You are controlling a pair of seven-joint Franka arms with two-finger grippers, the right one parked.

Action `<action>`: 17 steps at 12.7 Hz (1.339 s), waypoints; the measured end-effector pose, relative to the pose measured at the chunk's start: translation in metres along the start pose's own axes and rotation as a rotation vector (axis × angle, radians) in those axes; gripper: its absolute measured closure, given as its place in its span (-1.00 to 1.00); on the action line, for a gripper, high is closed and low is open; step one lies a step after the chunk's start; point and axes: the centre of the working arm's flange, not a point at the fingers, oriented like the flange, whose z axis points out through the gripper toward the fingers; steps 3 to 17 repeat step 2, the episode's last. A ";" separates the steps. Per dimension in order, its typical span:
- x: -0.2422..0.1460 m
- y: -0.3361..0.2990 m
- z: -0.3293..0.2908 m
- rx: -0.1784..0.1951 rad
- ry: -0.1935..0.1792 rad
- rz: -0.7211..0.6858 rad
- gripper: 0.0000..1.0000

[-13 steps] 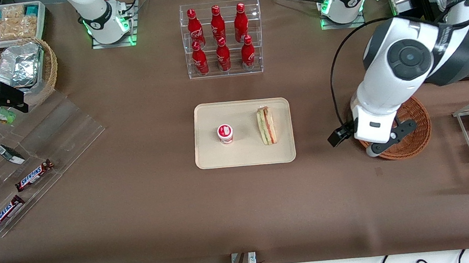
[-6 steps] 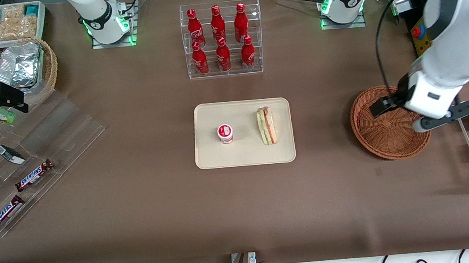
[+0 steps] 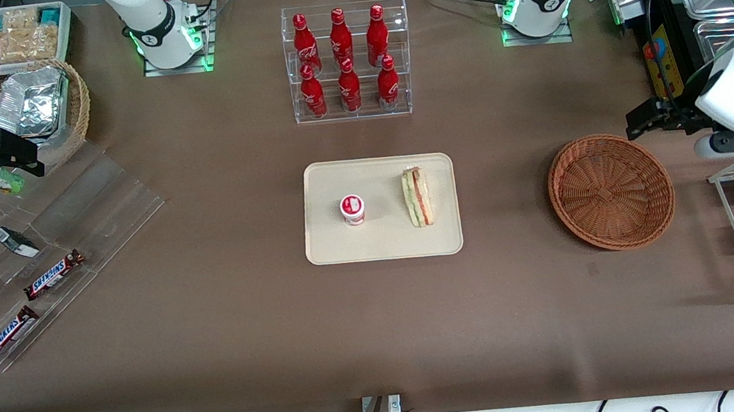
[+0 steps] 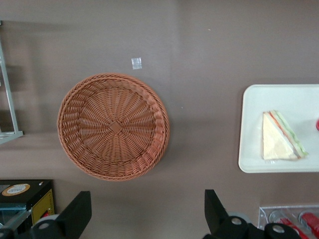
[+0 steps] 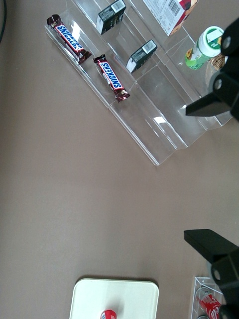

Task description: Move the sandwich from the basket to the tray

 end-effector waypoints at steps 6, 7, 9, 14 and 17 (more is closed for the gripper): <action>-0.006 0.006 -0.004 0.001 0.004 0.024 -1.00; -0.006 0.006 -0.004 0.001 0.004 0.024 -1.00; -0.006 0.006 -0.004 0.001 0.004 0.024 -1.00; -0.006 0.006 -0.004 0.001 0.004 0.024 -1.00; -0.006 0.006 -0.004 0.001 0.004 0.024 -1.00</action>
